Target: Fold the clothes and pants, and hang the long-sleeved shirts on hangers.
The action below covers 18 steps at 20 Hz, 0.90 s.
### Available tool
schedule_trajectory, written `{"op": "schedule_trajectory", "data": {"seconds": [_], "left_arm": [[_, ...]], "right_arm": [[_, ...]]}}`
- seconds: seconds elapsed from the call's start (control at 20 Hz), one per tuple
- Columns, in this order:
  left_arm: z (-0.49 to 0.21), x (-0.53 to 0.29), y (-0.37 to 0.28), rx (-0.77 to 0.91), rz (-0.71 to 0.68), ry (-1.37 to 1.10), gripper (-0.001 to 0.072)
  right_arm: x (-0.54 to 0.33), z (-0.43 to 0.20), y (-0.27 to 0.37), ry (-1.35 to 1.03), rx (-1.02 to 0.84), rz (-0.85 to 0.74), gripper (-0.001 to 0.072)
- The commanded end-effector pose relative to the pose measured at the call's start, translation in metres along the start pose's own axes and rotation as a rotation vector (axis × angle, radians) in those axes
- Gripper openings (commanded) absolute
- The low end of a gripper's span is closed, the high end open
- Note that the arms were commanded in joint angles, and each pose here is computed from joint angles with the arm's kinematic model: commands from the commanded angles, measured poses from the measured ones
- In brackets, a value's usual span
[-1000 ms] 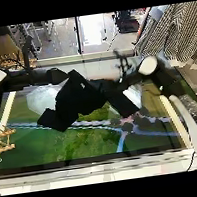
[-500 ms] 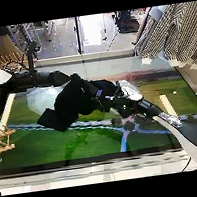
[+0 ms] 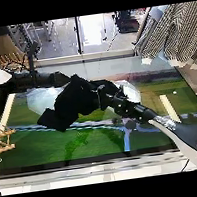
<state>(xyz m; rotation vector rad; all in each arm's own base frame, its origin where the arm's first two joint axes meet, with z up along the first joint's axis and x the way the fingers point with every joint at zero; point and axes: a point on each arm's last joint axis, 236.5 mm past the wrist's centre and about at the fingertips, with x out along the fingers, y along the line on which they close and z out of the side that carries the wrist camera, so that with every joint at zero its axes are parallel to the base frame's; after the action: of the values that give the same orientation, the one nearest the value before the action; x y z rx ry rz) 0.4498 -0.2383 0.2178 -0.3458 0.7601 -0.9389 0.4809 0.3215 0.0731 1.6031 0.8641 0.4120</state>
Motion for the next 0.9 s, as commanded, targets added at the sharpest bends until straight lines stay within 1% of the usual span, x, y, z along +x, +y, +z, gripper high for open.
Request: {"op": "schedule_trajectory", "data": {"seconds": [0.0, 0.15, 0.2, 0.3, 0.55, 0.6, 0.65, 0.75, 0.8, 0.85], "left_arm": [[-0.003, 0.0, -0.002, 0.0, -0.008, 0.014, 0.0011], [-0.006, 0.0, -0.003, 0.0, -0.014, 0.025, 0.0011], [-0.007, 0.0, -0.004, 0.0, -0.016, 0.031, 0.0011], [-0.008, 0.0, -0.005, 0.0, -0.018, 0.034, 0.0011], [-0.009, 0.002, -0.007, 0.004, -0.021, 0.038, 0.0011], [-0.01, 0.003, -0.008, 0.004, -0.024, 0.039, 0.0011], [-0.01, 0.004, -0.009, 0.006, -0.026, 0.041, 0.0011], [-0.011, 0.006, -0.013, 0.009, -0.032, 0.046, 0.0011], [-0.012, 0.007, -0.014, 0.011, -0.035, 0.048, 0.0011], [-0.012, 0.007, -0.014, 0.011, -0.035, 0.048, 0.0012]], "right_arm": [[0.011, -0.01, -0.024, -0.063, 0.091, -0.067, 0.0517], [0.013, -0.01, -0.024, -0.081, 0.162, -0.069, 0.0515], [0.013, -0.007, -0.018, -0.088, 0.18, -0.059, 0.0501], [0.015, -0.001, -0.003, -0.108, 0.19, -0.034, 0.0426], [0.018, 0.003, 0.037, -0.136, 0.159, 0.028, 0.0425], [0.019, 0.003, 0.041, -0.14, 0.15, 0.032, 0.0393], [0.02, 0.002, 0.041, -0.152, 0.148, 0.027, 0.0326], [0.022, -0.002, 0.031, -0.185, 0.144, -0.004, 0.028], [0.024, -0.007, 0.025, -0.191, 0.142, -0.019, 0.0185], [0.026, -0.011, 0.02, -0.192, 0.134, -0.033, 0.0027]]}}
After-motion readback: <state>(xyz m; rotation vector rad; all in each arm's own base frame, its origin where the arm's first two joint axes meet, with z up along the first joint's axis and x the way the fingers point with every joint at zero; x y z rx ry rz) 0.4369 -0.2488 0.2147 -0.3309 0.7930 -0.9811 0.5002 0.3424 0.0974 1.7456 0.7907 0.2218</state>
